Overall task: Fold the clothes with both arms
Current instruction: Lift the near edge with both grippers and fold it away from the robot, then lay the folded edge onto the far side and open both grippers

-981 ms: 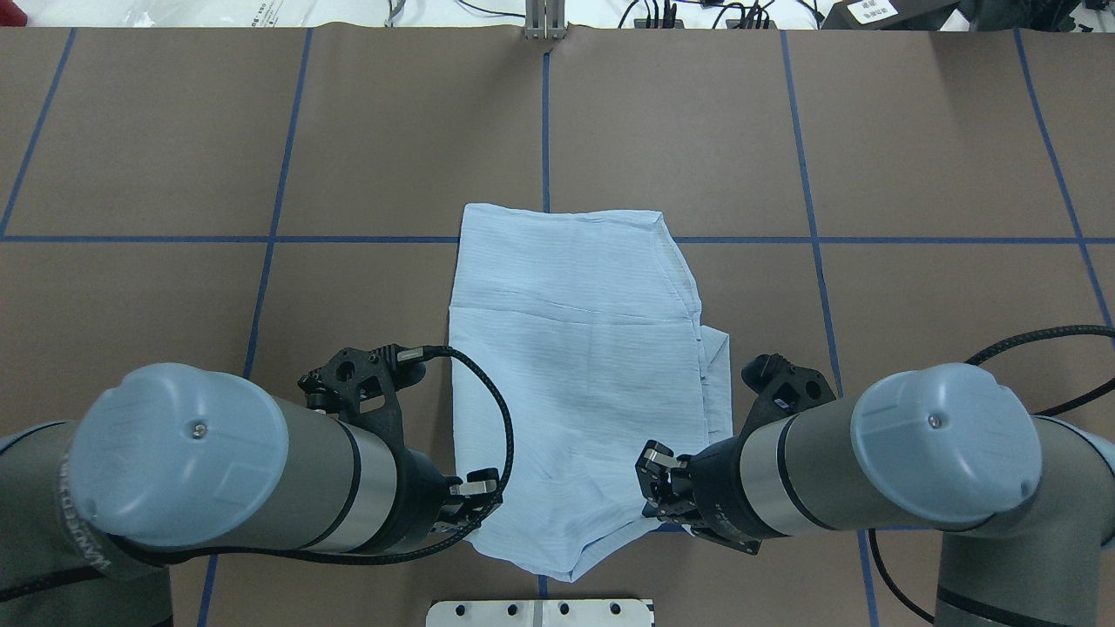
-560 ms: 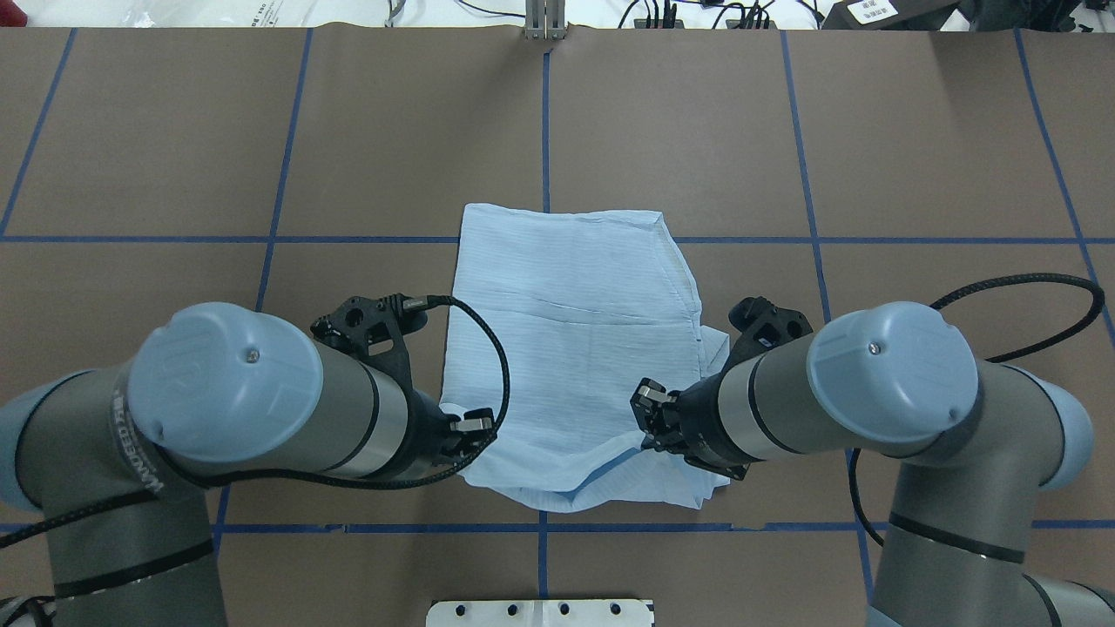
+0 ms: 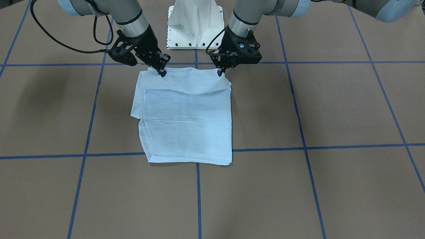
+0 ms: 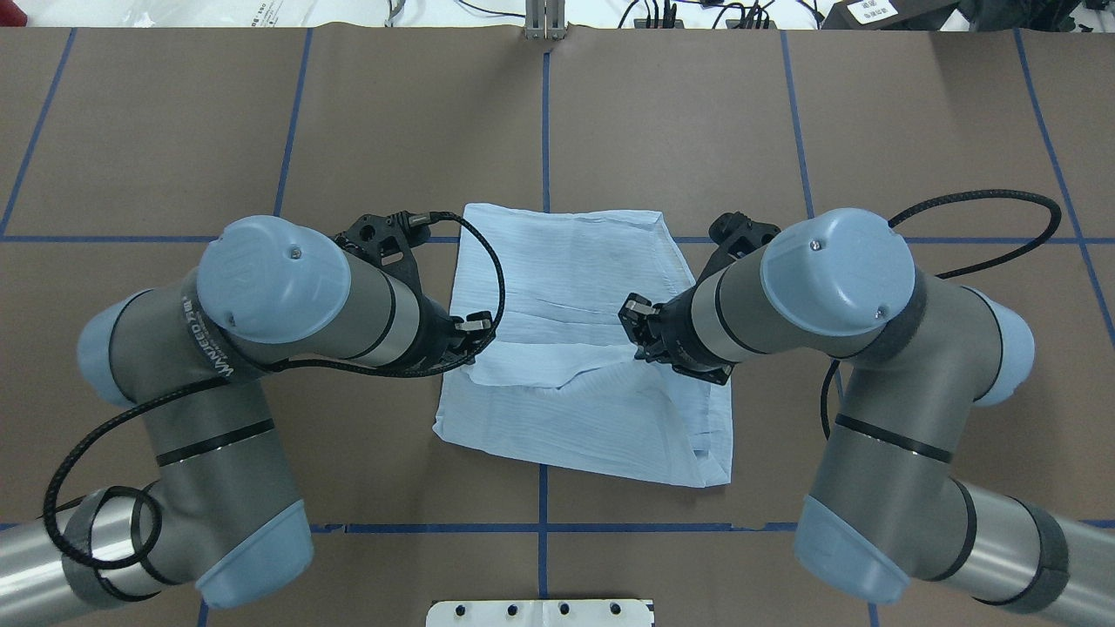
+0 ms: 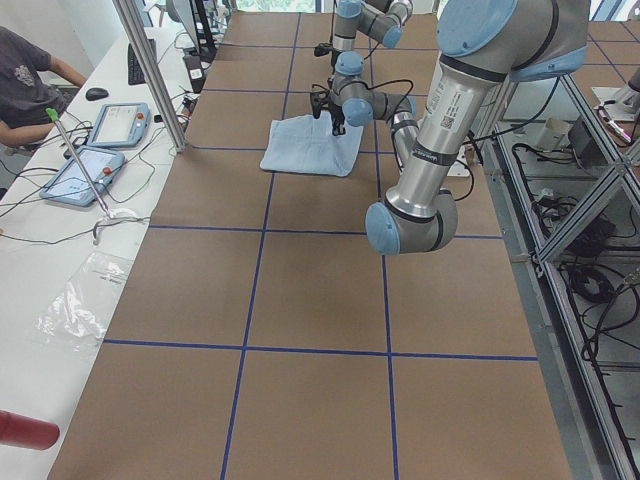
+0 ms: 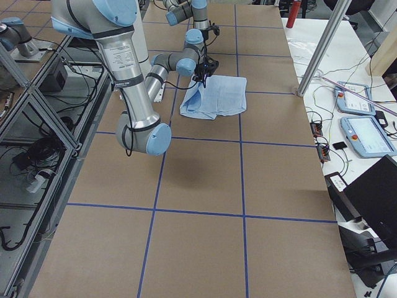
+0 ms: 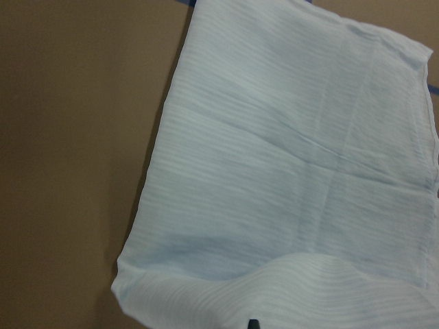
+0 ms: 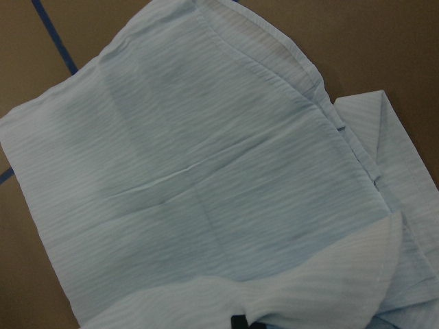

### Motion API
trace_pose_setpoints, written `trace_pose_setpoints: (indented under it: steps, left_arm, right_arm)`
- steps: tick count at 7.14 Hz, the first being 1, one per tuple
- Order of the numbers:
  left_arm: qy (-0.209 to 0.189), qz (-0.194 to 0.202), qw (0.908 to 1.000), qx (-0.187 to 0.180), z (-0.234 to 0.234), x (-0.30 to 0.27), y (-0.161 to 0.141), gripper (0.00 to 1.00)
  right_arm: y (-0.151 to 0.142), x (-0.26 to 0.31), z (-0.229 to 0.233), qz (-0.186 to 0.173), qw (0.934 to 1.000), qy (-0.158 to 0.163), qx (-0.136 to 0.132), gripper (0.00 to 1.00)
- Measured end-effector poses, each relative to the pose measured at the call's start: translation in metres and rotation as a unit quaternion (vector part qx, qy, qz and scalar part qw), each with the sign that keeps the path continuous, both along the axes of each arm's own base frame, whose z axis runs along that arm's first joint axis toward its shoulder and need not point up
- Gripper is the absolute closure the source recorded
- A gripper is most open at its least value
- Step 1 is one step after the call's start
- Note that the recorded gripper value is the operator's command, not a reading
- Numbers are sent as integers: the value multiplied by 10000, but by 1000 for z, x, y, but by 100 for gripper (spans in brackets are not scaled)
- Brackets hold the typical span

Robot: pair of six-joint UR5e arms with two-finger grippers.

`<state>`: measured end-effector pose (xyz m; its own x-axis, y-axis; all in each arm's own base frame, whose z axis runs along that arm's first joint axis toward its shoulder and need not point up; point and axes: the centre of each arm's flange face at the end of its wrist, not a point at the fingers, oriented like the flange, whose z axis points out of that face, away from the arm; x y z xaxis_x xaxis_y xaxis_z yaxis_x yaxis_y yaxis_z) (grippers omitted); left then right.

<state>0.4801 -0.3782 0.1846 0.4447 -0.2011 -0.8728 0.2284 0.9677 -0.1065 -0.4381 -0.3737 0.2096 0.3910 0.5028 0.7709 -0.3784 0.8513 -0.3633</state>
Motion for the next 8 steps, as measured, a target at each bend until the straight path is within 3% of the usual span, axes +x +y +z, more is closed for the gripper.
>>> trace_pose_setpoints:
  steps: [4, 8]
  left_arm:
    - [94, -325, 9994, 63, 11, 8, -53, 100]
    - [118, -611, 9979, 170, 6, 23, -115, 100]
  right_arm:
    - [-72, -1, -2, 399, 9990, 222, 34, 100]
    - [-122, -20, -10, 508, 9978, 411, 80, 100]
